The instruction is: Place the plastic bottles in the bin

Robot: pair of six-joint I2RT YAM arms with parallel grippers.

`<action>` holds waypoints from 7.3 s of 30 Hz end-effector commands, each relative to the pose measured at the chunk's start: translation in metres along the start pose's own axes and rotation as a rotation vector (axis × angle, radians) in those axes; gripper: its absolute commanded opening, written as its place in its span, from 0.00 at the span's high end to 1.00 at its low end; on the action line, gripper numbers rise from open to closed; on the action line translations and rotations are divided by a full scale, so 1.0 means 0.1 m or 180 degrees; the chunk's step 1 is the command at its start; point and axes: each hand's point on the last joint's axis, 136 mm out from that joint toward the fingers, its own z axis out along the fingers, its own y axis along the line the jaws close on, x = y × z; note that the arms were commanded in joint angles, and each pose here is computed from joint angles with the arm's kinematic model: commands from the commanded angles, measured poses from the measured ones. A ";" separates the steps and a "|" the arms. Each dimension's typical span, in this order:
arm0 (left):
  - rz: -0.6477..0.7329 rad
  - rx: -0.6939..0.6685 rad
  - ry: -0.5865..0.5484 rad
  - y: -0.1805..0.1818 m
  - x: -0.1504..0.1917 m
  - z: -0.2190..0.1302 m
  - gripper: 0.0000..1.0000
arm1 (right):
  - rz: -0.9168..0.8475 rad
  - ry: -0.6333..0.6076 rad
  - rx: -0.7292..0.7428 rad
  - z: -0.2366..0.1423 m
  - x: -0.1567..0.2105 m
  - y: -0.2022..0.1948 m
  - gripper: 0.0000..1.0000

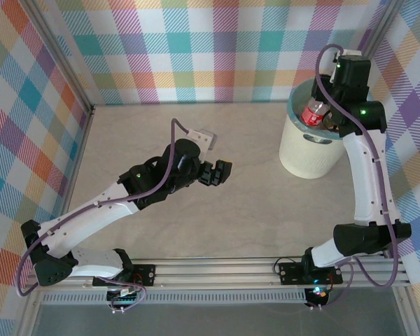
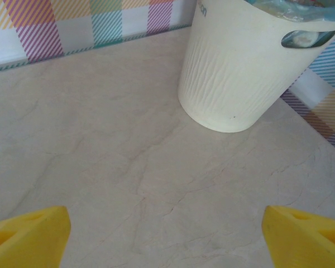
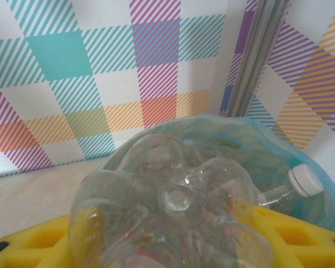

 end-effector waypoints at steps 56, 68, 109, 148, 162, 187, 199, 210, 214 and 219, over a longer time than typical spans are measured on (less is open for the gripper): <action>-0.0132 -0.0037 0.0072 0.03 0.02 0.07 0.11 | -0.0965 -0.0412 -0.0071 0.25 -0.07 0.53 0.47; -0.0148 -0.0057 0.0059 0.07 0.06 0.02 0.11 | -0.0575 0.0234 0.0269 0.41 0.74 0.18 0.39; -0.0221 -0.0105 0.0065 0.11 0.10 0.00 0.11 | -0.0081 0.0283 -0.0252 0.21 0.72 0.24 0.57; -0.0239 -0.0042 0.0200 -0.02 0.06 0.22 0.11 | 0.0742 0.0685 0.0336 1.08 1.20 -0.32 0.05; -0.0266 -0.0031 0.0215 -0.03 0.07 0.24 0.11 | 0.1152 0.0010 -0.0168 0.50 0.61 -0.20 0.00; -0.0282 -0.0106 0.0219 0.01 0.08 0.23 0.11 | 0.0813 0.0513 -0.0201 0.88 1.12 -0.02 0.46; -0.0283 -0.0138 0.0157 0.03 0.00 0.18 0.11 | 0.1020 0.0053 -0.0671 0.42 0.30 0.14 0.18; -0.0227 -0.0418 -0.0014 0.23 -0.05 0.04 0.11 | 0.1042 -0.0517 -0.1206 -0.58 -0.21 0.29 0.06; -0.0155 -0.0840 -0.0248 0.55 -0.09 -0.13 0.11 | 0.0735 -0.0495 -0.1727 -1.03 0.08 0.64 0.11; -0.0164 -0.1518 -0.0662 1.10 -0.10 -0.51 0.09 | 0.0462 -0.0175 -0.2152 -1.33 0.81 0.89 0.21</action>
